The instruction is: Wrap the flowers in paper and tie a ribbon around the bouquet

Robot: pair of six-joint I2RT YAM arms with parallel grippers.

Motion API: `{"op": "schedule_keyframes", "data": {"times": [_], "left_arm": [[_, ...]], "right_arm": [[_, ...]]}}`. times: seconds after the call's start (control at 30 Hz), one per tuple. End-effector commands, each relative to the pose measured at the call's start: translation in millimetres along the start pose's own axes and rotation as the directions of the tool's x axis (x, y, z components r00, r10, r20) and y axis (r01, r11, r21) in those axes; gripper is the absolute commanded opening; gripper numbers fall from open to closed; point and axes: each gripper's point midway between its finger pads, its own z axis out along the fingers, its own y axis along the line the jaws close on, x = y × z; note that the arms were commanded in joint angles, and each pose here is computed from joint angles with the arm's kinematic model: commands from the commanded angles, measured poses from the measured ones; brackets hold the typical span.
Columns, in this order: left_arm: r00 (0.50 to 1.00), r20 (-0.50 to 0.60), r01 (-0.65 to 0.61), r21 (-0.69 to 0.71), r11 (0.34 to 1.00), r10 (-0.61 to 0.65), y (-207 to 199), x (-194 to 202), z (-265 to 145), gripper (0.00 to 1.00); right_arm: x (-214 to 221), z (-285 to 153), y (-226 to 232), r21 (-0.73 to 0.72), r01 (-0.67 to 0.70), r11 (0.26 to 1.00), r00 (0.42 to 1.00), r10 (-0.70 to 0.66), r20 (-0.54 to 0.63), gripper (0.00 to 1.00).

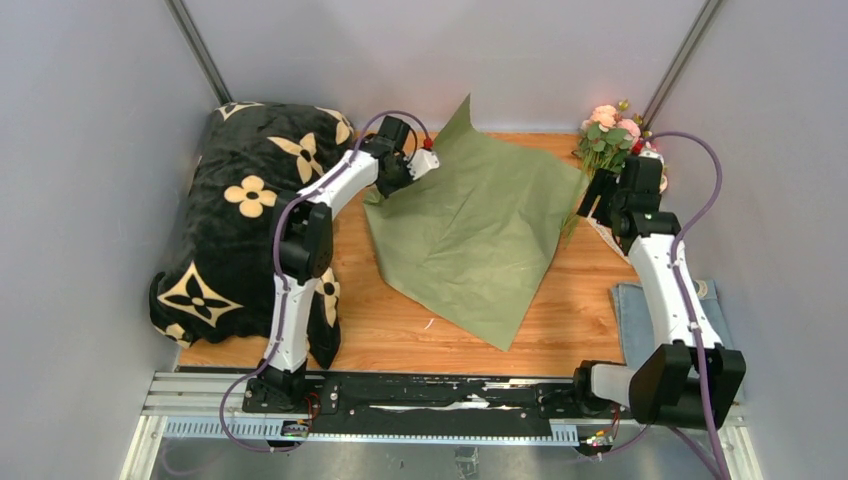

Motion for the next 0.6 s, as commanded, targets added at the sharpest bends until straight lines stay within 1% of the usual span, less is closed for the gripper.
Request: {"op": "schedule_keyframes", "data": {"times": [0.0,0.1,0.13,0.27,0.33,0.43,0.5,0.57], "left_arm": [[0.989,0.145,0.026,0.112,0.993,-0.042,-17,-30,-84,0.0],[0.988,0.152,0.008,0.2,0.98,-0.039,-49,-27,-117,0.0],[0.988,0.149,0.0,0.229,0.974,-0.035,-59,-23,-125,0.0],[0.993,0.111,0.014,0.307,0.952,-0.051,-78,-10,-127,0.0],[0.99,0.112,0.043,0.324,0.945,-0.083,-78,-17,-122,0.0],[0.979,0.129,0.104,0.344,0.933,-0.156,-68,-39,-119,0.0],[0.973,0.136,0.135,0.326,0.936,-0.188,-57,-50,-115,0.0],[0.977,0.112,0.143,0.29,0.946,-0.182,-48,-49,-102,0.0]], "right_arm": [[-36,16,-20,0.08,-0.006,0.997,0.998,0.001,0.057,0.75],[-50,48,-17,0.061,-0.011,0.998,1.0,0.01,0.019,0.69],[-61,58,-13,0.051,-0.007,0.999,1.0,0.006,0.021,0.67],[-67,114,1,0.009,0.022,1.0,0.999,-0.021,-0.044,0.65],[-68,142,6,-0.005,0.027,1.0,0.997,-0.027,-0.07,0.64],[-64,181,4,0.025,0.035,0.999,0.993,-0.031,-0.115,0.64],[-61,203,-1,0.057,0.044,0.997,0.99,-0.036,-0.138,0.63],[-61,222,0,0.06,0.049,0.997,0.988,-0.04,-0.147,0.61]]}}
